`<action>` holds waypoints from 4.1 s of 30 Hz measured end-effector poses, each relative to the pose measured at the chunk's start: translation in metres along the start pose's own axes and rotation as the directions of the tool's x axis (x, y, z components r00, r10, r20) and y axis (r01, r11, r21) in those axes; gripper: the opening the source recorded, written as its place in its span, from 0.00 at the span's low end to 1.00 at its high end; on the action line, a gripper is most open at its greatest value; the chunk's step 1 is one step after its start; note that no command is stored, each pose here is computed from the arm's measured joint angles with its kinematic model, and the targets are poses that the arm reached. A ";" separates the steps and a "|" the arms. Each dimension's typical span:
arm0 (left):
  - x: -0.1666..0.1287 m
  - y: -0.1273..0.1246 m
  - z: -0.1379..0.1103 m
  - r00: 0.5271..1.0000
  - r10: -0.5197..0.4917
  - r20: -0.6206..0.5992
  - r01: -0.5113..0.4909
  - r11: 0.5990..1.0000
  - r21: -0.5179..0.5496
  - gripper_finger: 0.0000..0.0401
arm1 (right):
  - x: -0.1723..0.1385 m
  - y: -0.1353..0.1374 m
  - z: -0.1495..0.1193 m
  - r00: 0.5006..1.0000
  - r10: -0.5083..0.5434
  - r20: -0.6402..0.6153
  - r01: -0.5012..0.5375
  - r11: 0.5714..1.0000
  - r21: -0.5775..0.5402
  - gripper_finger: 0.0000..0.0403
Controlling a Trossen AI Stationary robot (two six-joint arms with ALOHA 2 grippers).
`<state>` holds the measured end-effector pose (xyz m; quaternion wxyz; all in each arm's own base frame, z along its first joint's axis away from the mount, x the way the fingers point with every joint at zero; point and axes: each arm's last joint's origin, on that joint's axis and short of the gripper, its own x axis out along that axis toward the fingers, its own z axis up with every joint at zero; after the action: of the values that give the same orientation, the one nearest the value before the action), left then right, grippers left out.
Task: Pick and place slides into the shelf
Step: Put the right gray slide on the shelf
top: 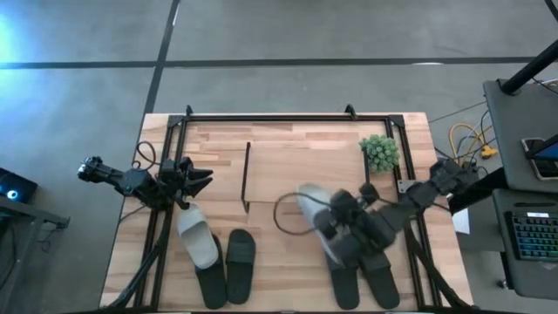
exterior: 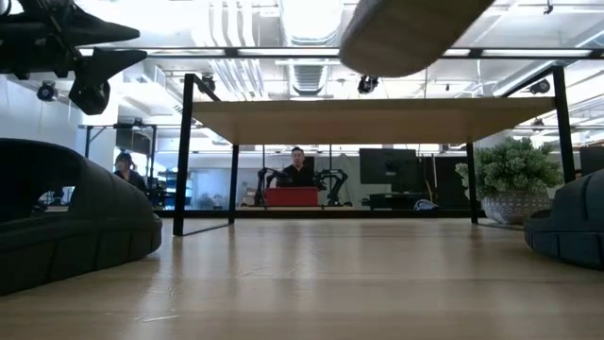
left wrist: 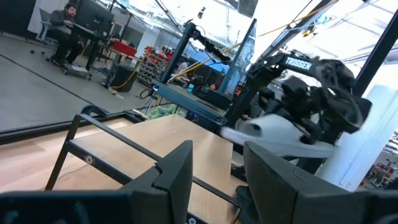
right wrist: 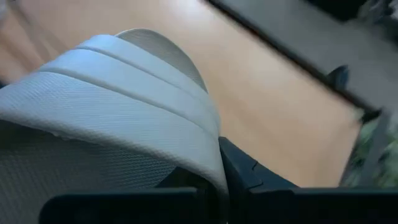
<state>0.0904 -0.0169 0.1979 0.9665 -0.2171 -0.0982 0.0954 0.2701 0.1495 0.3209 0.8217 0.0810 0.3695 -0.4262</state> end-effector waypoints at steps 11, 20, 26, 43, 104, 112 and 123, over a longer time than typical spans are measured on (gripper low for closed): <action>0.000 0.000 0.000 1.000 0.000 -0.001 0.000 1.000 0.000 0.32 | 0.073 -0.025 0.031 0.966 -0.258 -0.010 0.258 0.964 0.067 0.03; 0.000 0.001 -0.002 1.000 0.001 -0.005 -0.001 1.000 0.003 0.32 | 0.096 -0.033 0.021 0.939 -0.342 -0.038 0.344 0.931 0.124 0.03; 0.000 0.001 -0.003 1.000 0.002 -0.009 -0.002 1.000 0.006 0.32 | 0.109 -0.036 0.007 0.919 -0.393 -0.023 0.389 0.898 0.208 0.03; 0.000 0.001 -0.002 1.000 -0.003 0.005 0.003 1.000 -0.004 0.32 | 0.115 -0.038 0.007 0.913 -0.407 -0.015 0.399 0.885 0.239 0.15; 0.000 0.001 -0.002 1.000 -0.003 0.005 0.003 1.000 -0.004 0.32 | 0.037 -0.020 0.020 0.719 0.225 -0.658 -0.059 0.963 0.264 0.02; 0.000 0.001 -0.002 1.000 -0.004 0.007 0.004 1.000 -0.006 0.32 | 0.052 -0.016 0.016 0.723 0.242 -0.647 -0.095 0.963 0.253 0.02; 0.000 0.001 -0.002 1.000 -0.004 0.007 0.004 1.000 -0.006 0.32 | 0.065 -0.014 0.021 0.763 0.261 -0.591 -0.142 0.960 0.240 0.02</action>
<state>0.0909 -0.0171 0.1961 0.9657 -0.2193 -0.1023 0.0940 0.2939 0.0897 0.2946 0.6858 0.3292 0.5665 -0.3168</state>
